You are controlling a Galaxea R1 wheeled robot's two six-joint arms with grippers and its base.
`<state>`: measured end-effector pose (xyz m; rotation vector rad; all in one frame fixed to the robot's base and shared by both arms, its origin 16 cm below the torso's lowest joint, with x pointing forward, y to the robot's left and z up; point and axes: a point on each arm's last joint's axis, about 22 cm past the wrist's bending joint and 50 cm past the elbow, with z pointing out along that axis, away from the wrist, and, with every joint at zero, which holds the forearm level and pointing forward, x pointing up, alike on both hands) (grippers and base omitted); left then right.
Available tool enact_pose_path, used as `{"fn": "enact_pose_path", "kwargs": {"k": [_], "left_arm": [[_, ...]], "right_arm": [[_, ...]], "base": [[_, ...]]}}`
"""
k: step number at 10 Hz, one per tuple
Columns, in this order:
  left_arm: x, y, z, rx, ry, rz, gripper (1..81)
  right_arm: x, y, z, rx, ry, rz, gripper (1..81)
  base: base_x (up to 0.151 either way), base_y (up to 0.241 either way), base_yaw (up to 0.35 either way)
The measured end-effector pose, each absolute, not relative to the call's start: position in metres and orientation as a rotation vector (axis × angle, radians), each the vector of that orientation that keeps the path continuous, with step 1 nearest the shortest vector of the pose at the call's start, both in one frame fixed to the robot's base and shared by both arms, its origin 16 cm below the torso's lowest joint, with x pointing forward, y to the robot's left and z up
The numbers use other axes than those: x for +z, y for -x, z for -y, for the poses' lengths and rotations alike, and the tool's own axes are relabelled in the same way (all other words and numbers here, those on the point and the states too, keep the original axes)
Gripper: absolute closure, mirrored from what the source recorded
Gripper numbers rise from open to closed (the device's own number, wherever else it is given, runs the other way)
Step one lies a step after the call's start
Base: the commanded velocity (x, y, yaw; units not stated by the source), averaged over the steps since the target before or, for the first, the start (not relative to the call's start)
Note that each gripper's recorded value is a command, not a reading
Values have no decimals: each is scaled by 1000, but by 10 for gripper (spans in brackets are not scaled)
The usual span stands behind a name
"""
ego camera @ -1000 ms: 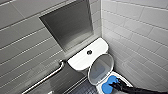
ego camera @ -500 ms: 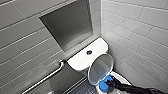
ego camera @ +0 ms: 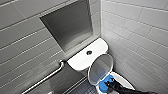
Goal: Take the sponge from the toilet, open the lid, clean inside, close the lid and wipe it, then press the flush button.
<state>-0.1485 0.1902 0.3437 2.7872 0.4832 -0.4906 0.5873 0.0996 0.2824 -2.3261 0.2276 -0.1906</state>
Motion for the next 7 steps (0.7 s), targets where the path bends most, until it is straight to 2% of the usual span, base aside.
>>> {"fn": "enact_pose_path", "kwargs": {"k": [2, 4, 5, 7], "left_arm": [[344, 148, -190, -490, -2787, -483, 10], [344, 149, -190, -492, -2787, -484, 10], [344, 149, -189, -492, -2786, -484, 10], [344, 148, -189, -491, -2786, -484, 10]], "right_arm": [[295, -552, -108, -96, 2275, -195, 811], [328, -428, -152, 206, 2183, -68, 811], [338, -384, -148, 297, 2154, -48, 811], [316, -407, -98, 251, 2219, -58, 811]], "base": [[0, 0, 0], [0, 0, 0], [0, 0, 0], [0, 0, 0]]}}
